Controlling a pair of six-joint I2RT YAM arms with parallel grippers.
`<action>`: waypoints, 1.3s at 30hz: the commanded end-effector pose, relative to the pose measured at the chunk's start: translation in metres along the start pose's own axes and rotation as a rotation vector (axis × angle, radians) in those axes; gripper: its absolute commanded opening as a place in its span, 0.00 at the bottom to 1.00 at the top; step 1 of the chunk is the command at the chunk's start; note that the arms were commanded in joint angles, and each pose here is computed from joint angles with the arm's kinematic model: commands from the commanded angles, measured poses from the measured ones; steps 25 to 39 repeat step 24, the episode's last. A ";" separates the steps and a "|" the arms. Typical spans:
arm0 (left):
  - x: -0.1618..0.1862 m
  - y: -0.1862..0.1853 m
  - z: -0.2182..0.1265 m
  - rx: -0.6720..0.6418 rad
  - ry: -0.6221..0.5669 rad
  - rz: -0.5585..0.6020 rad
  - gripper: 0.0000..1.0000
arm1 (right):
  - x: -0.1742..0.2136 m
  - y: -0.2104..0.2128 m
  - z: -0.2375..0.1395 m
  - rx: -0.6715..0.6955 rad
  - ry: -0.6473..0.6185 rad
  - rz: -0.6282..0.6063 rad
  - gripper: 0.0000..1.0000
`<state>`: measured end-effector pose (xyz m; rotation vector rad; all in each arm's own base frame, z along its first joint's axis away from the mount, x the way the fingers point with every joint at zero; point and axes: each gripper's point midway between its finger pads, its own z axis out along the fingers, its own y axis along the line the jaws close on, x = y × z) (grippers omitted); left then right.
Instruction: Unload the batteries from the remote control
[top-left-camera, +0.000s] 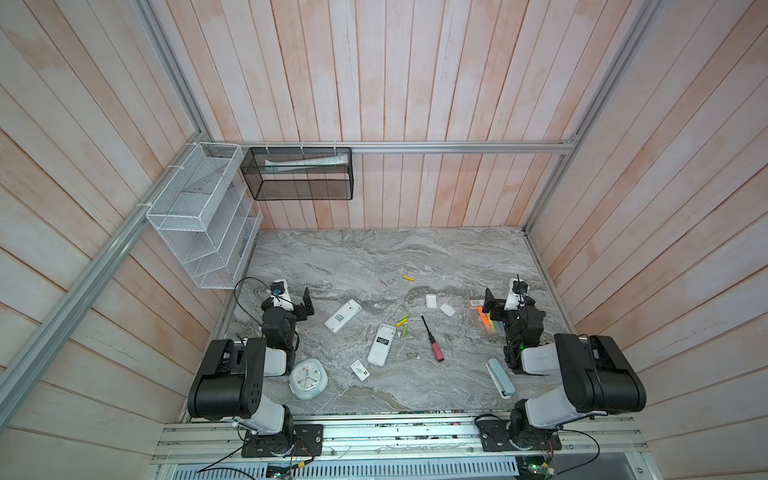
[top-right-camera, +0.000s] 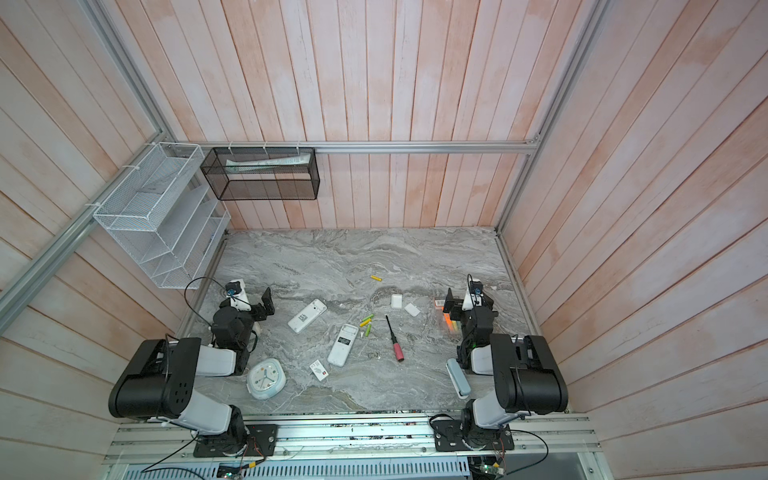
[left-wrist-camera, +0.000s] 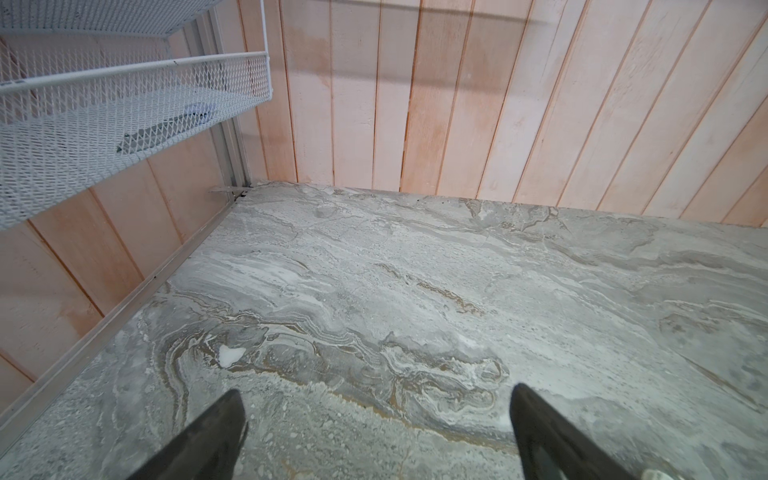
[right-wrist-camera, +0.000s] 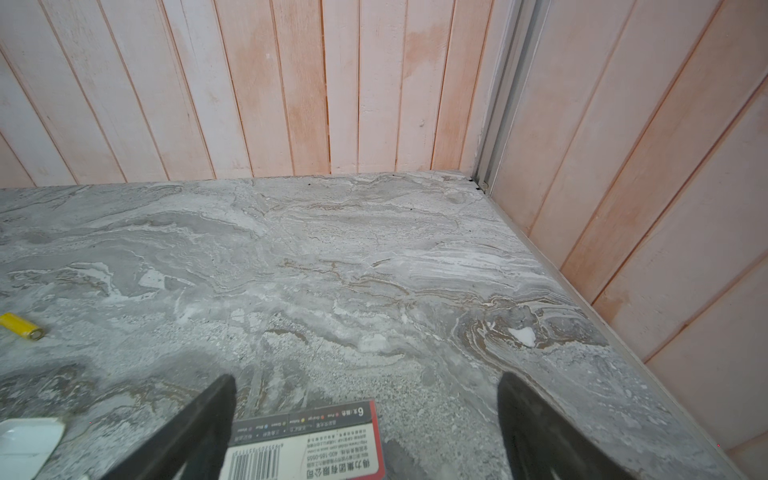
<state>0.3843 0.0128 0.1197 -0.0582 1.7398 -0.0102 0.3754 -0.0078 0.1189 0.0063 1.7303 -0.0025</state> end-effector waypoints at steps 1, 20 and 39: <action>-0.007 -0.032 -0.005 0.190 -0.032 0.075 1.00 | -0.008 0.023 -0.010 -0.161 -0.049 -0.046 0.98; -0.008 -0.021 0.002 0.138 -0.019 0.041 1.00 | -0.006 -0.004 0.003 -0.016 -0.006 0.024 0.98; -0.008 -0.021 0.002 0.138 -0.018 0.041 1.00 | -0.005 -0.001 0.002 -0.031 -0.004 0.016 0.98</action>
